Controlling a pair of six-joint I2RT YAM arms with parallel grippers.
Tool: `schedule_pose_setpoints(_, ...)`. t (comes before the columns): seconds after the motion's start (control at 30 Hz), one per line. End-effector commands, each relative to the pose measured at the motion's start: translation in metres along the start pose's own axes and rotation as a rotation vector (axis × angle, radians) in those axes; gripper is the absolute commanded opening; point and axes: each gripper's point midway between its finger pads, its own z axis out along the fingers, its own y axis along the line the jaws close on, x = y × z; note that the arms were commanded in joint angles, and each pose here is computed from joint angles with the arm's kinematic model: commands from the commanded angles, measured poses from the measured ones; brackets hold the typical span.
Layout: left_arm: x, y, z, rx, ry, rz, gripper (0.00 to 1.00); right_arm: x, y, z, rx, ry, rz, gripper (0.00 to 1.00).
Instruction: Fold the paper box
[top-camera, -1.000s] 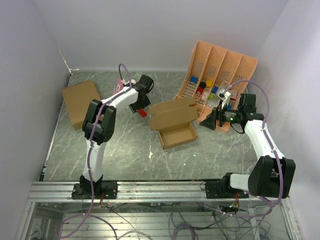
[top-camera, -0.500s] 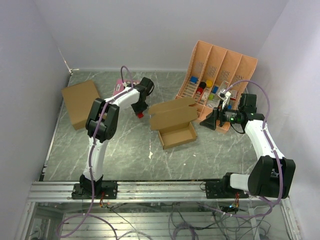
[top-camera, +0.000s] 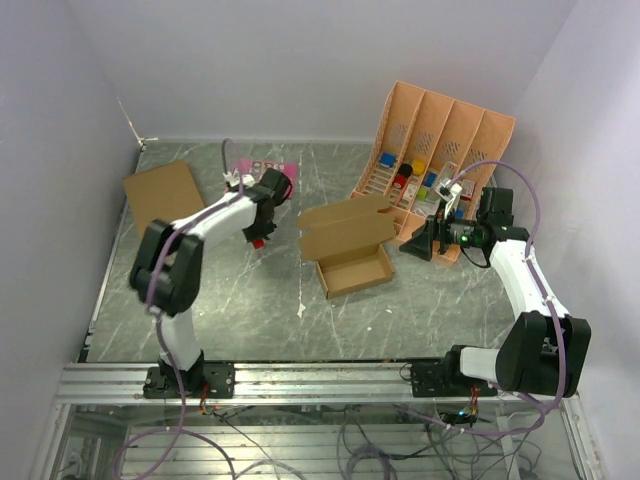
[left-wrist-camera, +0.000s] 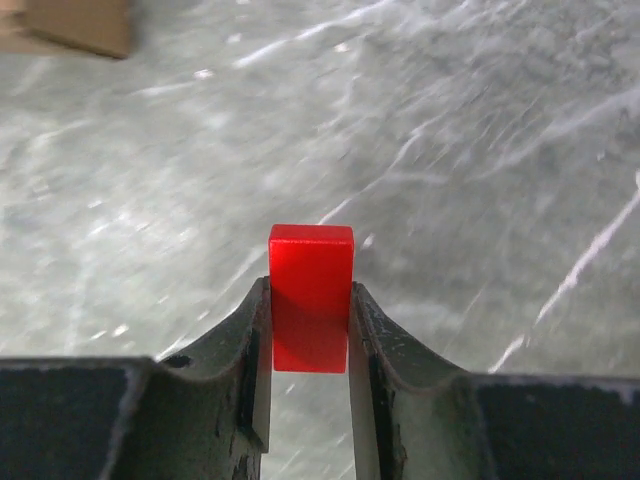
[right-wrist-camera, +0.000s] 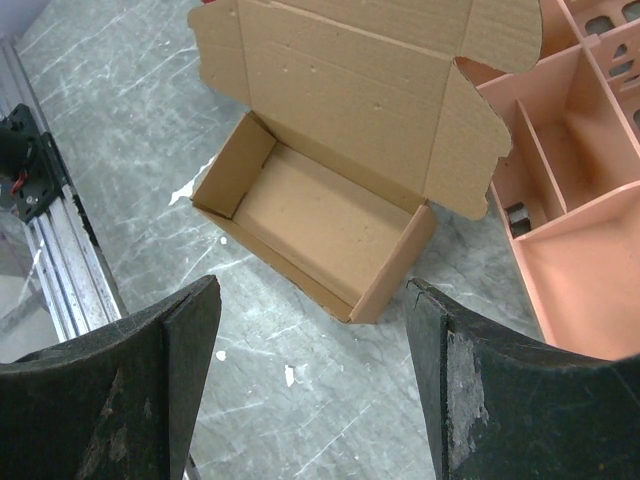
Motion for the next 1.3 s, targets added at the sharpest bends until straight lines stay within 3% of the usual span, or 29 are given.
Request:
schedule_pose_setpoints(0.0,-0.030,0.023,-0.055,0.130,-0.190,0.001,0.07,-0.001,0.005,-0.003,-0.023,-0.012,-0.015,0.73)
schedule_pose_setpoints(0.37,0.018,-0.005,-0.197,0.928,-0.366,0.180,0.07,-0.002,0.007,-0.004,-0.028,-0.024,-0.033,0.74)
schedule_pose_setpoints(0.53,0.056,-0.034,-0.253,1.142,-0.406,0.341,0.07,-0.001,0.007,-0.004,-0.030,-0.021,-0.033,0.74)
schedule_pose_setpoints(0.6,0.072,-0.045,-0.266,1.174,-0.418,0.423,0.07,0.000,0.006,-0.004,-0.028,-0.019,-0.031,0.74)
schedule_pose_setpoints(0.87,0.106,-0.089,-0.258,1.051,-0.423,0.705,0.07,0.002,0.003,-0.003,-0.020,-0.015,-0.020,0.74)
schedule_pose_setpoints(1.03,0.116,-0.118,-0.244,1.000,-0.422,0.881,0.07,0.002,0.002,-0.004,-0.017,-0.020,-0.014,0.74)
schedule_pose_setpoints(1.27,0.154,-0.157,-0.212,0.990,-0.332,1.180,0.08,0.002,0.000,-0.005,-0.012,-0.019,-0.007,0.74)
